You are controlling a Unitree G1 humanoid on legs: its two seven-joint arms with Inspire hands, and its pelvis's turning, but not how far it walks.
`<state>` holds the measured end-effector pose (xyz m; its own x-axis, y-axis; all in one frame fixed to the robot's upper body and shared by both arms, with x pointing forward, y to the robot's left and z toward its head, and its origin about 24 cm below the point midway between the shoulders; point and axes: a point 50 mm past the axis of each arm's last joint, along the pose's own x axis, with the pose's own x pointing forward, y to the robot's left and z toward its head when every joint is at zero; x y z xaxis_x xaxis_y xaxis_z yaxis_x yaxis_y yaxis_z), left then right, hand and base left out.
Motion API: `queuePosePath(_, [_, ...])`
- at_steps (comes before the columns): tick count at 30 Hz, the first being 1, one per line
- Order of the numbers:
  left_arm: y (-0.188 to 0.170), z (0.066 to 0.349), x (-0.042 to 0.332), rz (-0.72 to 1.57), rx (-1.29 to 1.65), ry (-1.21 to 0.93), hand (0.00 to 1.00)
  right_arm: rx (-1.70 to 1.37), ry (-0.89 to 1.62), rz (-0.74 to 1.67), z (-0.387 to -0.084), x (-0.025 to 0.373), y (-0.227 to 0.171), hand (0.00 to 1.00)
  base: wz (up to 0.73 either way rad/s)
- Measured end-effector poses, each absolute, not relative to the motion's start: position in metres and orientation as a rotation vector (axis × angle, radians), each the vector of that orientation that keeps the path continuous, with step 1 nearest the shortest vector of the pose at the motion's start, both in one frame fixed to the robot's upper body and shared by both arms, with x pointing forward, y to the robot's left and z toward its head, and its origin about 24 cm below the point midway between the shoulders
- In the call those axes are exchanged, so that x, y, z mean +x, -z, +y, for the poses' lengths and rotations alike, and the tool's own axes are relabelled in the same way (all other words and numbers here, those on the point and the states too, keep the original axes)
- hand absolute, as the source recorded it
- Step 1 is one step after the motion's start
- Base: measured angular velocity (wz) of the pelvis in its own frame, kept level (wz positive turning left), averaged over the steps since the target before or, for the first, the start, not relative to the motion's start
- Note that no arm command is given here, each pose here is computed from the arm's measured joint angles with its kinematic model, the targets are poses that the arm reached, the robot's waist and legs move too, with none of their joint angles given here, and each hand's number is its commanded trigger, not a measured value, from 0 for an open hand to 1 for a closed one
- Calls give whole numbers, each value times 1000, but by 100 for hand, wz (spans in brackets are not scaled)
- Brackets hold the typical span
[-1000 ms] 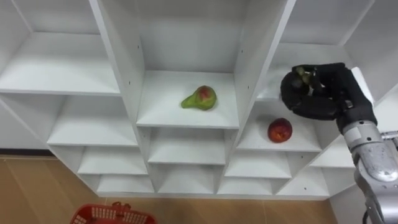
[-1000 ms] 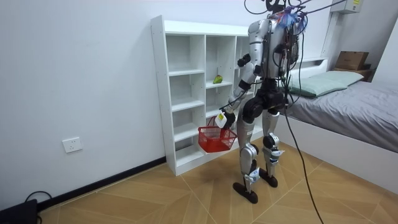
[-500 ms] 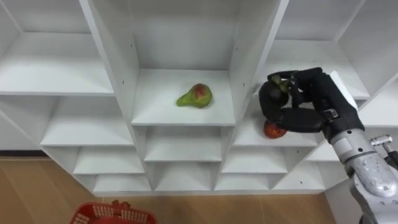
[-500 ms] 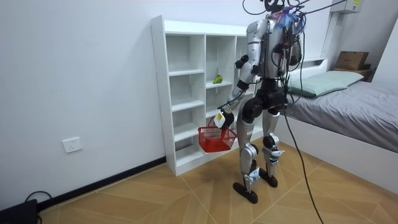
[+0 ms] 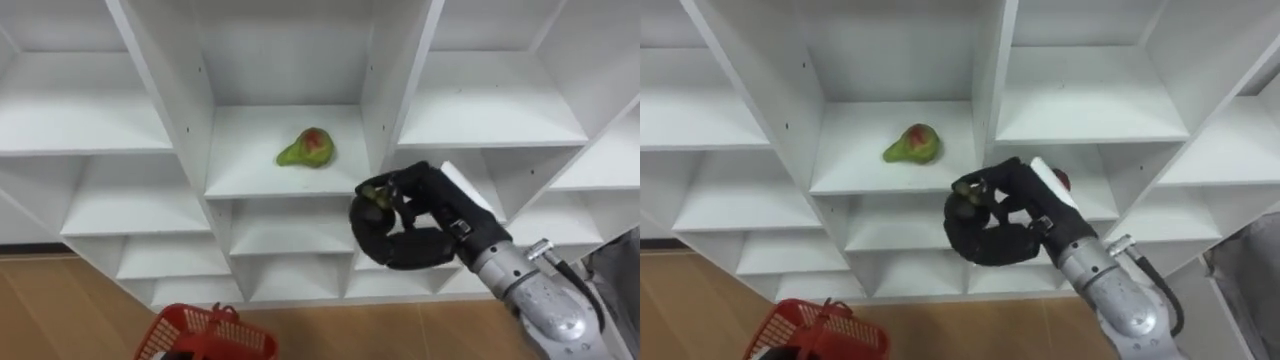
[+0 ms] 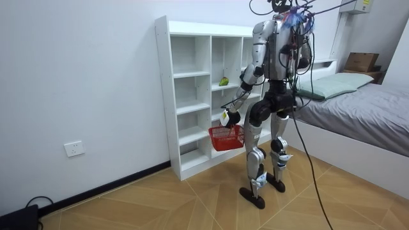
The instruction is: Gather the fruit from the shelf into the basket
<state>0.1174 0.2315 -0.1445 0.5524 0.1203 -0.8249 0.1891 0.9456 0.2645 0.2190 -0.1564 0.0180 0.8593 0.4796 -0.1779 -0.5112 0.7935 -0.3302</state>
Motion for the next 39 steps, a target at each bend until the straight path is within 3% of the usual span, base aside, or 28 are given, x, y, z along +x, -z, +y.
queuePosePath(18, [131,206,164,851,305,144,100,-481,-649,219,-138,227,16,100,1])
queuePosePath(39, [109,175,195,644,218,275,100,-503,-569,331,-142,233,51,100,2])
